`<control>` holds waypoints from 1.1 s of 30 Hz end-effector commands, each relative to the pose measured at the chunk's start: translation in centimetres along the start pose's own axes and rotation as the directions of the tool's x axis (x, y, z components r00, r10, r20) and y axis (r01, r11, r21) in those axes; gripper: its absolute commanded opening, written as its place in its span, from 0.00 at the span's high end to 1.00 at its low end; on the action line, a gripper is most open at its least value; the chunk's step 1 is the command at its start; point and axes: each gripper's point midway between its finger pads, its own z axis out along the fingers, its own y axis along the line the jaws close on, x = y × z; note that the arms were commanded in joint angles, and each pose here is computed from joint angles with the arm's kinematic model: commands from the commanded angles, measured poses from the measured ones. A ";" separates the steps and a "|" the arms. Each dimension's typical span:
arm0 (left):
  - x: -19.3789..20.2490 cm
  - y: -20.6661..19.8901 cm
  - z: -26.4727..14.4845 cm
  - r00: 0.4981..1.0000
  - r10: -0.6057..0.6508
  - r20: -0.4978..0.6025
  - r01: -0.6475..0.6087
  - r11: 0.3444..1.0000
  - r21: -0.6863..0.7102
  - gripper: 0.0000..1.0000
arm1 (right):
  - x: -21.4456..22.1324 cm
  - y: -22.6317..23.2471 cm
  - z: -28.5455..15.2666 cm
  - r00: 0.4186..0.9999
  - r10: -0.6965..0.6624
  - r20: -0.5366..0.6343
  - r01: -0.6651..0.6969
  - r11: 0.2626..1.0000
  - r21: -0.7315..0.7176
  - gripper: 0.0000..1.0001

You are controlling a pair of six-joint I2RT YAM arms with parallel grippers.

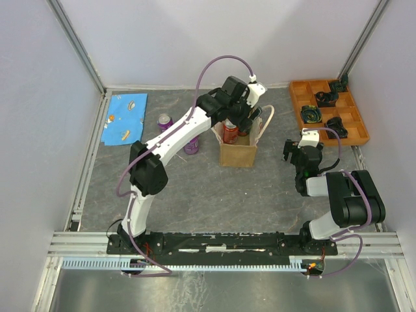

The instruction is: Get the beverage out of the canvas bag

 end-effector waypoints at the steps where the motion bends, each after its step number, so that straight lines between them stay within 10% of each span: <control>1: -0.2 1.4 0.5 1.000 0.014 -0.010 -0.014 0.998 -0.065 0.14 | -2.2 0.2 0.5 0.998 0.014 0.061 -0.013 1.000 -0.005 0.01; 33: 6.9 5.2 6.0 0.989 -0.046 -0.142 0.033 0.995 -0.090 0.11 | -2.2 0.2 0.5 0.998 0.014 0.062 -0.014 1.000 -0.006 0.01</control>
